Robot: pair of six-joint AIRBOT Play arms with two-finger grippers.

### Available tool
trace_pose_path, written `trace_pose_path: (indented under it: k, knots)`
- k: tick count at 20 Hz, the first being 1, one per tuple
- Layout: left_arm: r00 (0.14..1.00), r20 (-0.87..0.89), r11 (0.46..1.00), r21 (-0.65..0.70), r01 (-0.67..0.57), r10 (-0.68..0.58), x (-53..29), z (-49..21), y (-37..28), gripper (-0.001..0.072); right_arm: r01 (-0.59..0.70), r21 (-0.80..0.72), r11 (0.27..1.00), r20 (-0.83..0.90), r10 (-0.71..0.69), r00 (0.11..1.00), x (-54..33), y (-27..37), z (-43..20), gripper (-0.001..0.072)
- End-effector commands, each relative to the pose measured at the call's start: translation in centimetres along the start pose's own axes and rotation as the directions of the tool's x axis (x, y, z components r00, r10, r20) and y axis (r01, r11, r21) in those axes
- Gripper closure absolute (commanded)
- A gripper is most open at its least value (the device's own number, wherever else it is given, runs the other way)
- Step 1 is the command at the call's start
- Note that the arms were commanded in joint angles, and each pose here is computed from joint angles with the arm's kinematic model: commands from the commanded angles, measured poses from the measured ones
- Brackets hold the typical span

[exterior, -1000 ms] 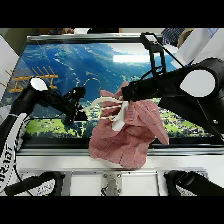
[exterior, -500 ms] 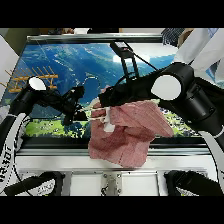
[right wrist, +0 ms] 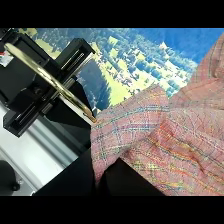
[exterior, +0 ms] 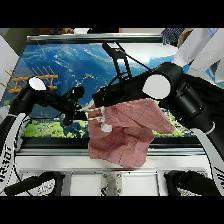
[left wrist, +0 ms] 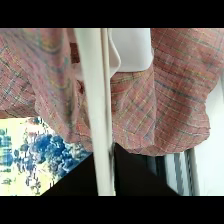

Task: Fold the clothes and pants, and hang the long-sleeved shirts on hangers.

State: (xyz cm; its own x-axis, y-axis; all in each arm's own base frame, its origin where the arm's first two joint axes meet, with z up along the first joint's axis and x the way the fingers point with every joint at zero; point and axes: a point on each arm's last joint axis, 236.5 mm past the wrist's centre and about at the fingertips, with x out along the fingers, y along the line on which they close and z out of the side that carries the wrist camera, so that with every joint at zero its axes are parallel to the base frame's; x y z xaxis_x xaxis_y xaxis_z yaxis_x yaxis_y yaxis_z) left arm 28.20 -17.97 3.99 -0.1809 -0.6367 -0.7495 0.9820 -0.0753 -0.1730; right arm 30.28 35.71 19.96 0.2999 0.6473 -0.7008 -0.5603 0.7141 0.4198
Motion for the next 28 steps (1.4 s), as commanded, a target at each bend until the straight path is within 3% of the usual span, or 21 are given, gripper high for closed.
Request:
trace_pose_path:
  k: [1,2,3,16,21,24,28]
  knots:
    - [1.000,-0.001,1.000,0.003,-0.001,0.001,0.0,0.0,0.0,0.0694,0.008,-0.005,1.000,-0.001,-0.008,1.000,0.0,-0.2,0.0,0.0329]
    - [1.000,-0.001,1.000,0.003,-0.001,0.001,0.0,0.0,0.0,0.0693,0.009,-0.006,1.000,-0.001,-0.009,1.000,0.0,-0.2,0.0,0.0150]
    - [1.000,-0.001,1.000,0.003,-0.001,0.001,0.0,0.0,0.0,0.0694,0.008,-0.014,1.000,0.001,-0.008,1.000,-0.1,-0.2,0.0,0.0141]
    - [1.000,-0.001,1.000,0.002,0.005,-0.005,-0.1,-0.1,-0.1,0.0693,0.089,-0.019,0.996,-0.073,-0.090,0.993,-6.6,-4.3,-2.2,0.0140]
    - [1.000,-0.001,1.000,0.002,0.005,-0.005,-0.1,-0.1,-0.1,0.0693,0.024,-0.098,0.995,-0.126,-0.037,0.991,-8.6,-5.5,-3.2,0.0140]
    - [1.000,-0.001,1.000,0.002,0.005,-0.005,-0.1,-0.1,-0.1,0.0693,-0.045,-0.063,0.997,-0.089,0.039,0.995,-9.9,-5.8,-2.3,0.0140]
    - [1.000,-0.001,1.000,0.002,0.005,-0.005,-0.1,-0.1,-0.1,0.0693,-0.043,-0.072,0.996,-0.074,0.037,0.997,-10.3,-6.3,-2.0,0.0140]
